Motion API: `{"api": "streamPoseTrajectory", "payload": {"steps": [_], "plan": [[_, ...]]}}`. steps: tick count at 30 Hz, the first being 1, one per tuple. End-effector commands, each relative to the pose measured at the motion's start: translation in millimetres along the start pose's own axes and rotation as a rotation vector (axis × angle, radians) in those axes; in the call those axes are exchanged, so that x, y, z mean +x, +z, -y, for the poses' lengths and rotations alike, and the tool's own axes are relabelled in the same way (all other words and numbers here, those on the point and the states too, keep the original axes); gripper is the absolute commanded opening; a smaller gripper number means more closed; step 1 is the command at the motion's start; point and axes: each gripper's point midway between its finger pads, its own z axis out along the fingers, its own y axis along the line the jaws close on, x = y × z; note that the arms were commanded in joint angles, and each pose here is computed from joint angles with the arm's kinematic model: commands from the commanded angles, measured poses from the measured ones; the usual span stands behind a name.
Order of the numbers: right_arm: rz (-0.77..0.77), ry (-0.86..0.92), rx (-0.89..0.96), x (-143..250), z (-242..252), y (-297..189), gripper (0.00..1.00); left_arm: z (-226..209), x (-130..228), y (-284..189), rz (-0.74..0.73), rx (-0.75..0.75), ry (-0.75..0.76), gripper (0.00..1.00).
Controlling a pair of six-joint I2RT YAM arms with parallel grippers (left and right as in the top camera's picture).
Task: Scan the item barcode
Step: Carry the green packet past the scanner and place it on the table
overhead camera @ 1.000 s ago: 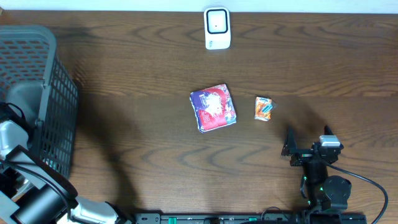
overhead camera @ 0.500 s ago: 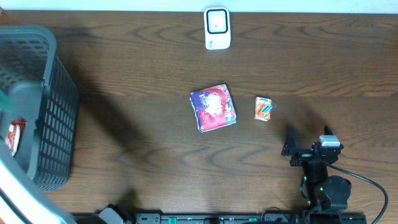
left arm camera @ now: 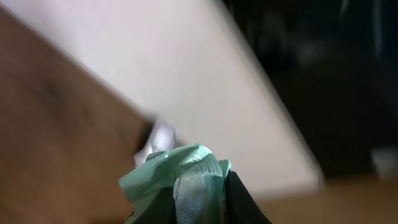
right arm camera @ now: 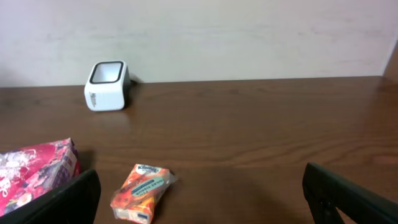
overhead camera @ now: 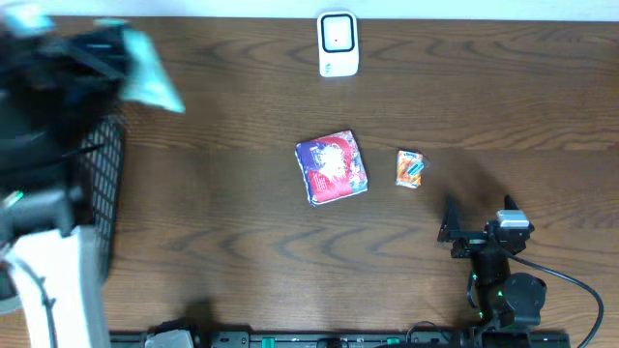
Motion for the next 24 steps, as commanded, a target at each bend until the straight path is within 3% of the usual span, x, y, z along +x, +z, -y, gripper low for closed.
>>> {"api": "streamPoseTrajectory", "payload": {"steps": [1,8,15,24], "plan": [[0.002,-0.012,0.000,-0.1,0.3,-0.3,0.99,6.6,78.3,42.6,-0.235,-0.017,0.071,0.07],[0.002,-0.012,-0.001,-0.1,0.2,-0.3,0.99,-39.2,187.3,113.4,-0.458,-0.254,0.100,0.07],[0.002,-0.012,0.000,-0.1,0.3,-0.3,0.99,-60.0,301.6,163.8,-0.610,-0.397,-0.177,0.07],[0.002,-0.012,0.000,-0.1,0.3,-0.3,0.99,-57.1,396.3,184.9,-0.708,-0.357,-0.076,0.07]]}}
